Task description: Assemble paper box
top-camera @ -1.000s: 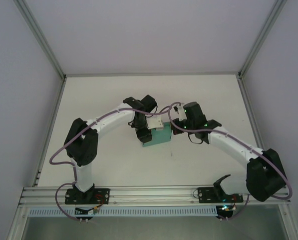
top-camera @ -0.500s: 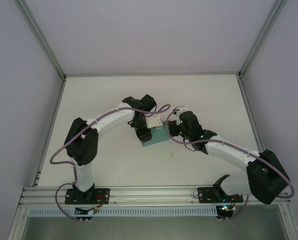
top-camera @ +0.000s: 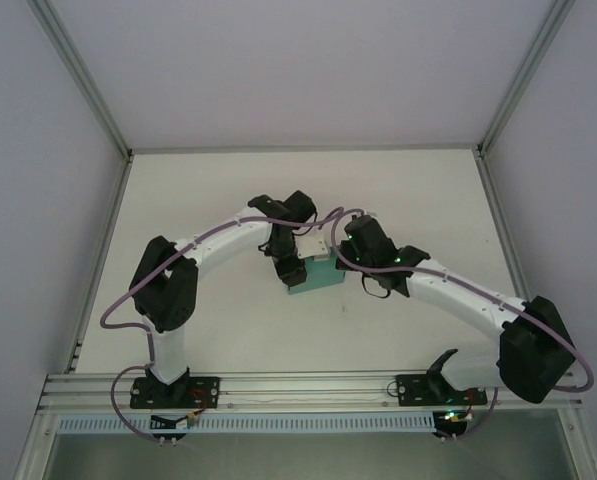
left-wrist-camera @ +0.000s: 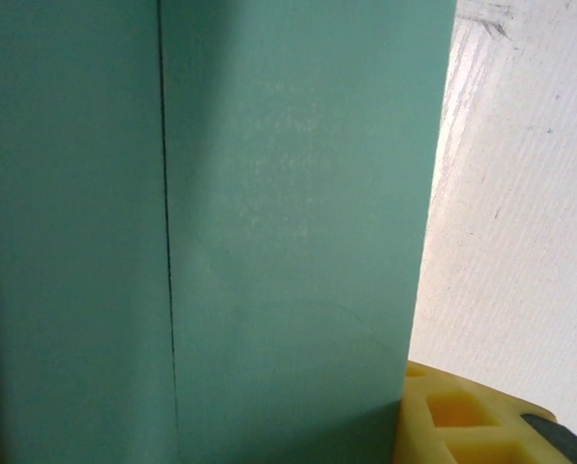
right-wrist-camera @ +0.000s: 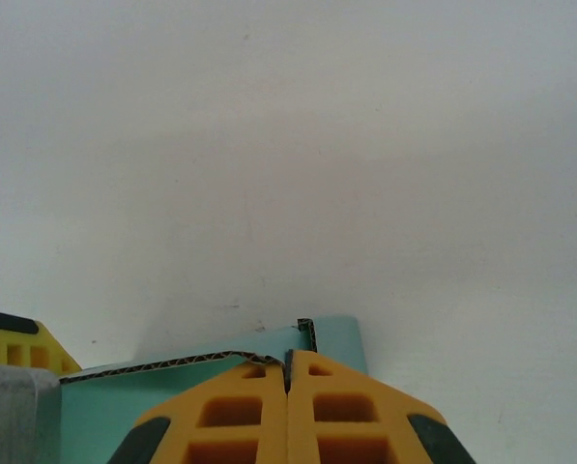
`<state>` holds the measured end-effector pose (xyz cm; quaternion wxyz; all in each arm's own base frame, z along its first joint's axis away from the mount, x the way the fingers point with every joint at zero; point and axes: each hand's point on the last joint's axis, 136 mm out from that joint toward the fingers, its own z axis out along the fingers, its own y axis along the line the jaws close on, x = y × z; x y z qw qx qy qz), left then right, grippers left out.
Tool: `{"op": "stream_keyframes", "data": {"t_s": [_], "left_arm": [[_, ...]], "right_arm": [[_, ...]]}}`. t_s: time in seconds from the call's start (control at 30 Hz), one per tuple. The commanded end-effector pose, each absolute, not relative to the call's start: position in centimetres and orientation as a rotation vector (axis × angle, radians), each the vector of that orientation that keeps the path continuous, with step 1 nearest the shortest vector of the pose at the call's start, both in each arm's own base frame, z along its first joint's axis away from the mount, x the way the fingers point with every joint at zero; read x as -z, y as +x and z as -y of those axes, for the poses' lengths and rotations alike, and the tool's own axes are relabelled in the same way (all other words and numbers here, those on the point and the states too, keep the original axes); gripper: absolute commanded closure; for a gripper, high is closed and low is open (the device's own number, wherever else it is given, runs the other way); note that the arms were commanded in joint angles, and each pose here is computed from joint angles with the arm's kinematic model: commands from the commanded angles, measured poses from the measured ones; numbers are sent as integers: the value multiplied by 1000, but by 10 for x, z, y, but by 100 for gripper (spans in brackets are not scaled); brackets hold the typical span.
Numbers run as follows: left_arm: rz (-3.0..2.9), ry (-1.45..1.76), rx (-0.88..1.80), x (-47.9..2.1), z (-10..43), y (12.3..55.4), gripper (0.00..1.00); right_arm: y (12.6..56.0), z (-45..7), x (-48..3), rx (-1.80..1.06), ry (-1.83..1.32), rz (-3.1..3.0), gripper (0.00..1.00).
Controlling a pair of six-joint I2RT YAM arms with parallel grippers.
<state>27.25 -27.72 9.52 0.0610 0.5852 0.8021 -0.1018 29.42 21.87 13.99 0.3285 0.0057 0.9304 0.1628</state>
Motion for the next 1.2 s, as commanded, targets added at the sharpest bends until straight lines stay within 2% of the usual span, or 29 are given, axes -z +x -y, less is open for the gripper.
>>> {"op": "stream_keyframes", "data": {"t_s": [0.0, 0.23, 0.47, 0.77, 0.97, 1.17], "left_arm": [[-2361, 1701, 338, -103, 294, 290, 65], [-2356, 1705, 328, -101, 294, 291, 65], [-2359, 1711, 325, -98, 292, 290, 65], [-2352, 1746, 331, -99, 290, 285, 65], [-2354, 1758, 342, -98, 289, 282, 65], [-2355, 1747, 336, -97, 290, 284, 65]], "right_arm": [[263, -219, -104, -386, 2, -2641, 100], [251, -213, -60, -376, -65, -2656, 100], [238, -192, -37, -282, -210, -2614, 100], [262, -182, -71, -90, -346, -2525, 100], [272, -200, -89, -161, -372, -2500, 100], [265, -208, -76, -248, -326, -2546, 100]]}}
